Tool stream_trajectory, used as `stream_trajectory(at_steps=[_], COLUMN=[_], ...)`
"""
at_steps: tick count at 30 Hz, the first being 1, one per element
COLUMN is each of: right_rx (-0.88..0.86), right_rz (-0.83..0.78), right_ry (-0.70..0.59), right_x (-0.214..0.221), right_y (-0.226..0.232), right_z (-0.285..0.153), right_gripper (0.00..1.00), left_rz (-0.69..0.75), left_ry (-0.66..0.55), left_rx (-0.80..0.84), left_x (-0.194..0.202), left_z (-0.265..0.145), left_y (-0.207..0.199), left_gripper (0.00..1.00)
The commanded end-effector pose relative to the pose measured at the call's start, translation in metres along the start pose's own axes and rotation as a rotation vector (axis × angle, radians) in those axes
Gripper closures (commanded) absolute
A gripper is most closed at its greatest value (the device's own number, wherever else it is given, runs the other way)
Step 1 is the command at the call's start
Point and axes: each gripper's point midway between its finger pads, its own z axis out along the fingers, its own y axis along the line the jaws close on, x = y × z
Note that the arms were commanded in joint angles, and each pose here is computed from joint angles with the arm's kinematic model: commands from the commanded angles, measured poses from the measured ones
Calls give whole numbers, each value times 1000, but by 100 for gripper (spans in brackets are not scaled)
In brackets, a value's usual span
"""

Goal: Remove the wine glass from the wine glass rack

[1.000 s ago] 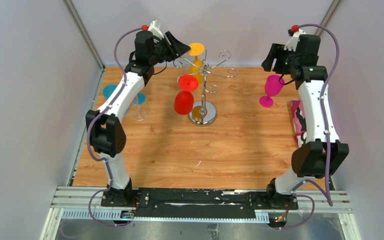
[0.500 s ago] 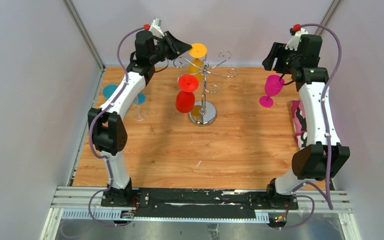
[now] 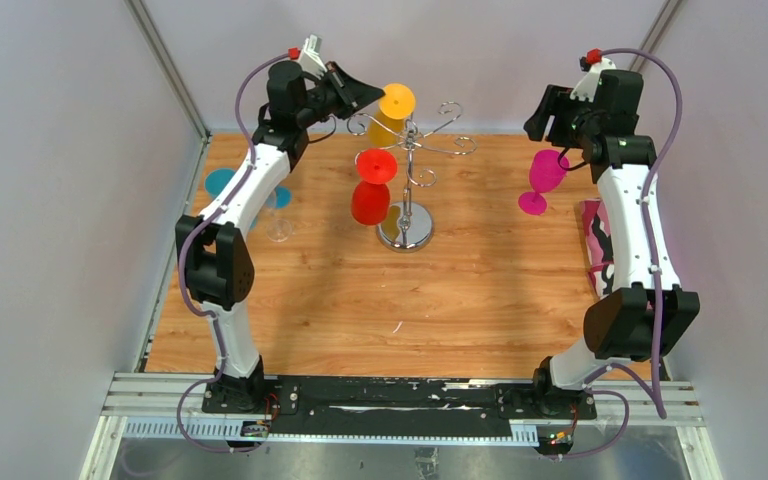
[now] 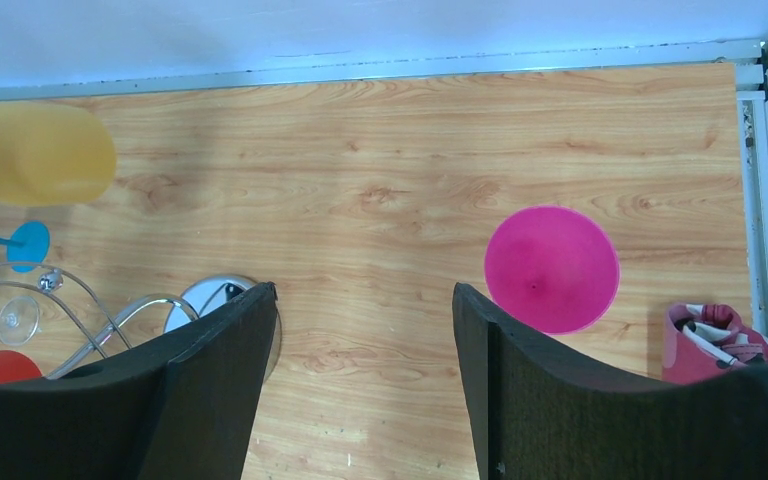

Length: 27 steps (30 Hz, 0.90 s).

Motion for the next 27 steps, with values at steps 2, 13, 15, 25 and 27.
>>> stream_trajectory(at_steps=[2,13,15,25,27], right_rx=[-22,-40,-42,-61,-65], right_rz=[4,13,14,21,22], right_ry=[-19,-16,-14,-13,-14], right_x=[-3,-1,-1,0,0], right_y=[8,10,11,14,14], right_z=[-6,-2,-2,-1,-1], right_gripper=[30,30,30,30,30], left_rz=[-110,-380,-416,-476,-470], left_ry=[69,44,35,1,-11], left_rx=[58,149,173,188,192], left_x=[16,-8,-12,-25,-29], left_z=[5,18,18,9,7], left_y=[16,4,1,-18,-22], left_gripper=[100,100,100,100,100])
